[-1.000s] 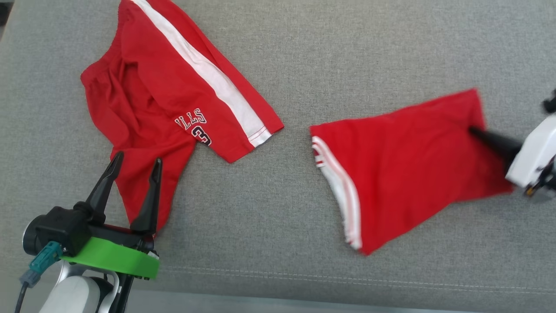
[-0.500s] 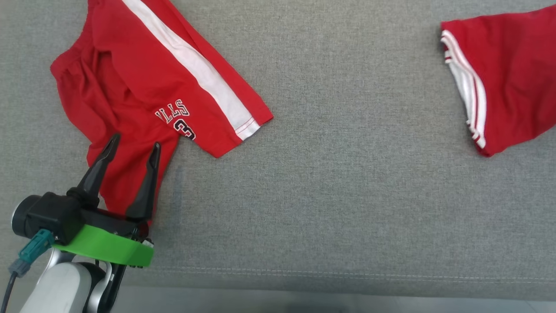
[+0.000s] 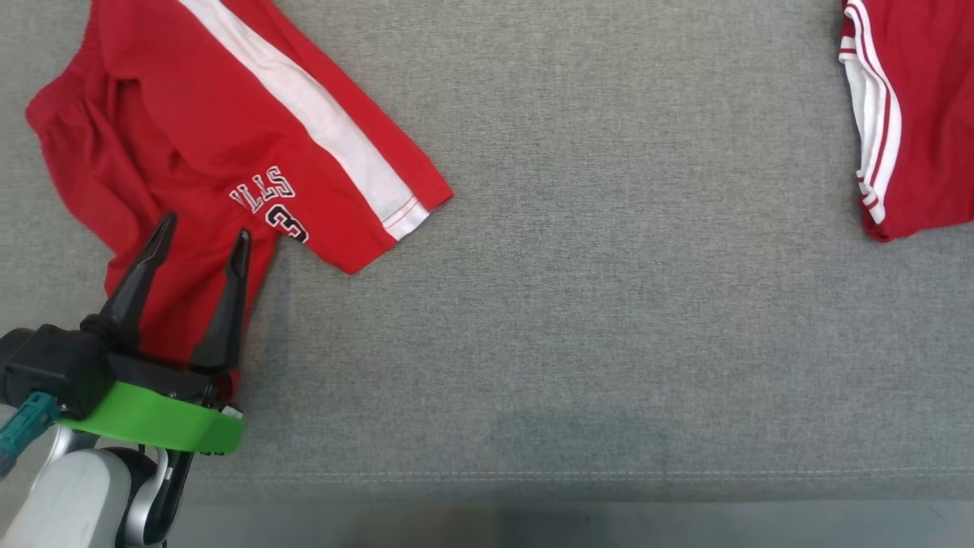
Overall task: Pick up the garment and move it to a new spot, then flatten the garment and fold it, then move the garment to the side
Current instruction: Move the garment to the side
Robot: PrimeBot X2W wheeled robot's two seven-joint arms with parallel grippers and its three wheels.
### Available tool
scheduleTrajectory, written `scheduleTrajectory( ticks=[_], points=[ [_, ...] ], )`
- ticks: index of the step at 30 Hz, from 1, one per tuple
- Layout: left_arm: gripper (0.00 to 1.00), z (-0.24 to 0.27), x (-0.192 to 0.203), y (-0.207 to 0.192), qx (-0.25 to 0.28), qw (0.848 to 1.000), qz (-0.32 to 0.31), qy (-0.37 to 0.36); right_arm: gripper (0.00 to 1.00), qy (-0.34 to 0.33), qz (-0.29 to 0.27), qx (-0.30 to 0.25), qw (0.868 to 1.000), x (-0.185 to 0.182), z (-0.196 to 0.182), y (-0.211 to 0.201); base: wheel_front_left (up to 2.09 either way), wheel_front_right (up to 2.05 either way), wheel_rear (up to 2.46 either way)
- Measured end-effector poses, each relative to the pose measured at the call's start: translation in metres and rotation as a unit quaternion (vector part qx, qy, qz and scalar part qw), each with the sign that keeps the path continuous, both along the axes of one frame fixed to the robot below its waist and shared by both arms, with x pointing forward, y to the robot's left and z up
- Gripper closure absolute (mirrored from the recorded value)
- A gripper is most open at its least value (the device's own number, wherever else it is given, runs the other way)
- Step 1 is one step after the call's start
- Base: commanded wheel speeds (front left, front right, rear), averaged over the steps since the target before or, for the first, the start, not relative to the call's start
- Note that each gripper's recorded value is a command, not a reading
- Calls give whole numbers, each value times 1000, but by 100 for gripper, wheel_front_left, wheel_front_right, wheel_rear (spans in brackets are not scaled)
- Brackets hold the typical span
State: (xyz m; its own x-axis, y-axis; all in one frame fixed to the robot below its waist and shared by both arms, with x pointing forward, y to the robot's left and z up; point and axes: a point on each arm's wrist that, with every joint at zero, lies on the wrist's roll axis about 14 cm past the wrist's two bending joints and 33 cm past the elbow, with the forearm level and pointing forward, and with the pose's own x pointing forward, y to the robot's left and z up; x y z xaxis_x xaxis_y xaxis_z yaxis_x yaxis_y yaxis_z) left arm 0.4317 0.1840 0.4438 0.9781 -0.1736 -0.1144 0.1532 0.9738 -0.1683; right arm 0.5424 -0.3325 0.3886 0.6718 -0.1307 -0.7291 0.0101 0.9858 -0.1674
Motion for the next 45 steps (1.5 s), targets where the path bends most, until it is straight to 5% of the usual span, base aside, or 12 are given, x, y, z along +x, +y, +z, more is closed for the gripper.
scheduleTrajectory(
  ticks=[26,27,28,29,30,35,45],
  points=[
    [0,-38,27,-45,-27,997,-69,36,100,-43,-48,-95,993,-16,-11,-69,0,0,0],
    [0,-39,27,-45,-27,997,-68,36,91,-52,-47,-103,992,-13,-8,-72,0,0,0],
    [0,-39,27,-45,-27,997,-68,37,67,-67,-46,-115,990,-9,-3,-76,0,0,0],
    [0,-40,27,-44,-26,997,-68,37,24,-84,-48,-125,987,-4,5,-82,0,0,0],
    [0,-40,27,-44,-26,997,-67,38,0,-101,-47,-135,984,2,13,-86,0,0,0],
    [0,-43,26,-42,-24,997,-63,42,0,-131,-65,-150,978,8,20,-97,0,0,0],
    [0,-30,21,-39,-31,998,-43,27,0,-224,-32,-89,970,12,18,-35,0,0,0]
  ],
)
